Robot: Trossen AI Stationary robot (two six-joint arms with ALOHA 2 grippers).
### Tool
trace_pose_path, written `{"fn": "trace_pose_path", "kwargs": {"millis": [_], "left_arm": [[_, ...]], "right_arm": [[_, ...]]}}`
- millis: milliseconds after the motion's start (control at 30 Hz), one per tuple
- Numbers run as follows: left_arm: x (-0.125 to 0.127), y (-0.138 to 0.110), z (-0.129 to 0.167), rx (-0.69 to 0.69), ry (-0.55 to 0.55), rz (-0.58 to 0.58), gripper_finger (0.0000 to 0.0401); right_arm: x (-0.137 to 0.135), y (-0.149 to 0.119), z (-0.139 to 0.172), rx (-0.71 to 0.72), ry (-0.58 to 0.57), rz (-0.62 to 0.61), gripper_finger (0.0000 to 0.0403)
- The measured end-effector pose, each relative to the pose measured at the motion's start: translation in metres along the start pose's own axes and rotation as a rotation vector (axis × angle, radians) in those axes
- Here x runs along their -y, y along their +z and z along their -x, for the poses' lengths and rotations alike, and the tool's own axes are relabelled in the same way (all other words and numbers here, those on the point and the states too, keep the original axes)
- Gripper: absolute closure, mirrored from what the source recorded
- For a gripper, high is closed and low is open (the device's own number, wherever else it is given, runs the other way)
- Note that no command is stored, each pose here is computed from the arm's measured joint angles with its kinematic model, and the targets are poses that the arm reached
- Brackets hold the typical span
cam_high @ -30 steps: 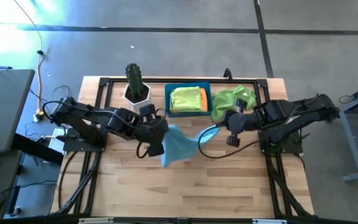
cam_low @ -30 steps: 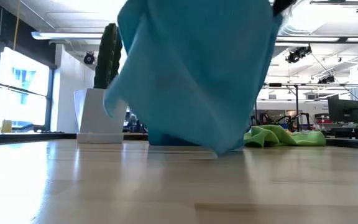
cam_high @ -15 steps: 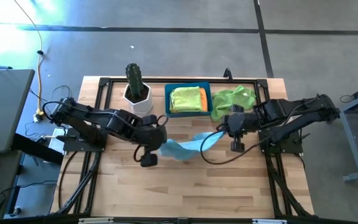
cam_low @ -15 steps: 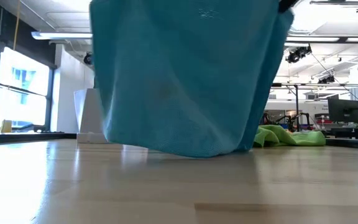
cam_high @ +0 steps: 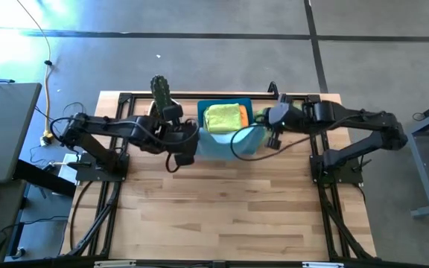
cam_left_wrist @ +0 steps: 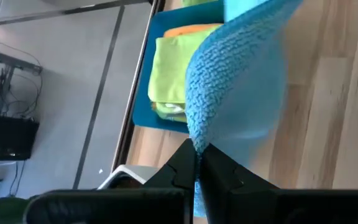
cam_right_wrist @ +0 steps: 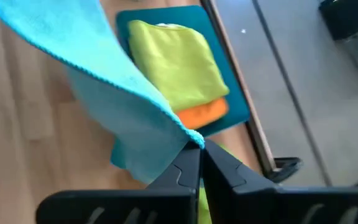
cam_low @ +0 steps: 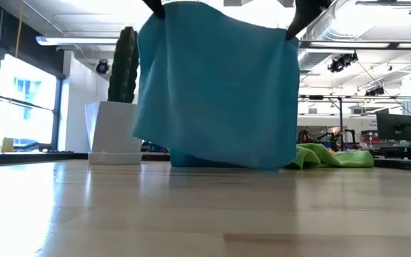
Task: Fold microfiber towels
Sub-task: Fold the blue microfiber towel
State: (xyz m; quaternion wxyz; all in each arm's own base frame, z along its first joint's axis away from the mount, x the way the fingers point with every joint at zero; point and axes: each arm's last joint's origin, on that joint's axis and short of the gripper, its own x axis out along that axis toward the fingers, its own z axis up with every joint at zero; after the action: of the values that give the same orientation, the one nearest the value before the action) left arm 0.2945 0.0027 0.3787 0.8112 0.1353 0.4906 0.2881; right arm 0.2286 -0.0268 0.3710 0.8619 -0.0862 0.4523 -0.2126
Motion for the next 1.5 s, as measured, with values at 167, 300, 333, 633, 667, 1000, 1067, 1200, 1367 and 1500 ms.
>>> {"fn": "trace_pose_path", "kwargs": {"millis": [167, 300, 333, 633, 667, 1000, 1067, 1200, 1367, 1500], "left_arm": [[-0.002, 0.0, -0.001, -0.004, 0.001, 0.003, 0.0396], [0.002, 0.0, 0.001, -0.002, -0.033, 0.033, 0.0396], [0.004, 0.0, 0.002, -0.004, -0.066, 0.052, 0.0396], [0.069, -0.01, -0.014, -0.126, -0.425, 0.09, 0.0396], [0.077, -0.012, -0.017, -0.135, -0.427, 0.084, 0.0396], [0.095, -0.011, -0.033, -0.117, -0.246, 0.017, 0.0396], [0.089, -0.01, -0.035, -0.087, -0.124, 0.016, 0.0396], [0.075, -0.006, -0.026, -0.042, 0.028, 0.01, 0.0396], [0.067, -0.004, -0.006, -0.028, 0.07, -0.074, 0.0396], [0.074, -0.002, 0.008, 0.001, 0.008, -0.073, 0.0396]], "right_arm": [[0.007, 0.0, -0.001, -0.01, -0.116, 0.064, 0.0403], [0.006, -0.003, -0.001, -0.038, -0.1, 0.034, 0.0403], [0.005, -0.005, -0.001, -0.056, -0.059, 0.017, 0.0403], [-0.059, -0.059, -0.043, -0.346, 0.485, -0.011, 0.0403], [-0.067, -0.066, -0.049, -0.362, 0.51, 0.01, 0.0403], [-0.068, -0.051, -0.045, -0.157, 0.239, 0.159, 0.0403], [-0.061, -0.041, -0.041, -0.091, 0.084, 0.168, 0.0403], [-0.047, -0.025, -0.026, -0.015, -0.114, 0.155, 0.0403], [-0.039, -0.009, 0.001, 0.046, -0.114, 0.131, 0.0403], [-0.043, -0.003, 0.016, 0.074, 0.027, 0.132, 0.0403]]}}
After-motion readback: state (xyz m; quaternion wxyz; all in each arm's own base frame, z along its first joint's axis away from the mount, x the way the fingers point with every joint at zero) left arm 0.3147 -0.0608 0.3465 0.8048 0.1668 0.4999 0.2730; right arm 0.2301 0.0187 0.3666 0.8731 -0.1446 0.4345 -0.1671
